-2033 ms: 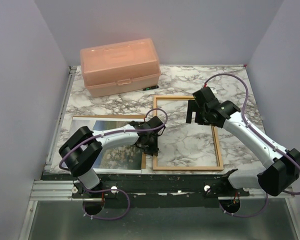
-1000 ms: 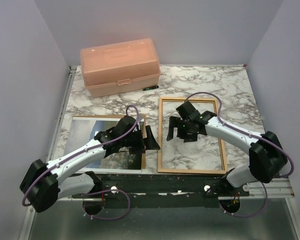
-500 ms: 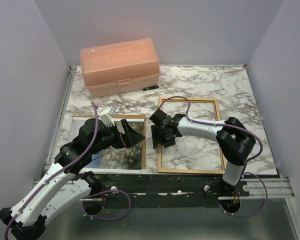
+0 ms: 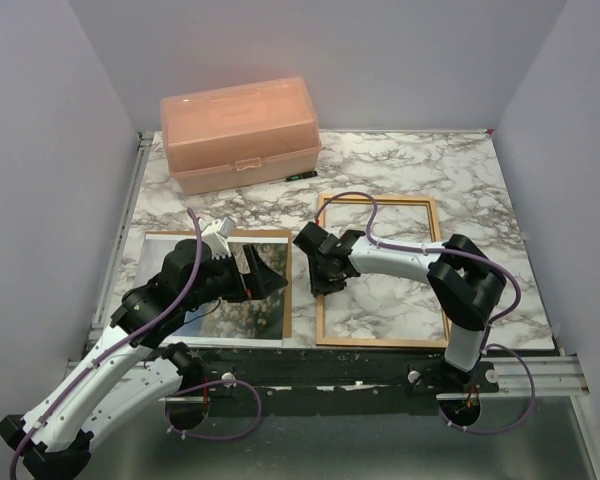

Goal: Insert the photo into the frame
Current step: Move the photo frame to the center of the board.

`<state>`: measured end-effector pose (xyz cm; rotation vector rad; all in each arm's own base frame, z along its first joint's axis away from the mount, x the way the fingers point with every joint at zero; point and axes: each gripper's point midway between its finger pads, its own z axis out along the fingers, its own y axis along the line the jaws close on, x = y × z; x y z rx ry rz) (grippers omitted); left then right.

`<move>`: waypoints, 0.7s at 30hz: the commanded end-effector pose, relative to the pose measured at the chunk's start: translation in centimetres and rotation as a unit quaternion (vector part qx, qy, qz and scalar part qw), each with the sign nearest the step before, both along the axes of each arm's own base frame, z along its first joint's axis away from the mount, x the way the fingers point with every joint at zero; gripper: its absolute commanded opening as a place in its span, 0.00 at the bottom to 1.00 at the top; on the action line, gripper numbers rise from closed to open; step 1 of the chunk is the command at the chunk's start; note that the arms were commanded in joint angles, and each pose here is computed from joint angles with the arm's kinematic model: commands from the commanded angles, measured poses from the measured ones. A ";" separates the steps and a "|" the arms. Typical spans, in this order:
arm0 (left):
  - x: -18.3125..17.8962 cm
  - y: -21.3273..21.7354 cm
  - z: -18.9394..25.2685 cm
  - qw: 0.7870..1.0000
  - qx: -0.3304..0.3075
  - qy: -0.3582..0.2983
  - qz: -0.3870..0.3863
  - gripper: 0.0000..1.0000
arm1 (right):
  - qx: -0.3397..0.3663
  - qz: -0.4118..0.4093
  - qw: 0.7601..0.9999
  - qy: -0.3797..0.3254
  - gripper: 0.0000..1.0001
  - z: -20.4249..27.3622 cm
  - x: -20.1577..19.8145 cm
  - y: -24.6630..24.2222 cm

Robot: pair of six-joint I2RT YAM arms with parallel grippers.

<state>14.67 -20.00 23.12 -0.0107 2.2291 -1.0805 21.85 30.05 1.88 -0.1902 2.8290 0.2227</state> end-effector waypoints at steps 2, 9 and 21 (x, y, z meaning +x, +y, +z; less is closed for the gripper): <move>0.0 0.6 -1.3 1.000 0.012 0.009 0.010 0.99 | -0.094 -0.018 0.995 -0.010 0.35 -1.1 -0.8 -4.6; -0.1 0.6 -2.0 1.000 0.018 0.018 0.008 0.98 | -0.112 -0.017 0.993 -0.012 0.33 -1.2 -1.1 -5.8; -0.5 0.3 -3.1 0.999 0.011 0.038 0.006 0.99 | -0.110 -0.041 0.993 -0.010 0.31 -1.9 0.3 -5.7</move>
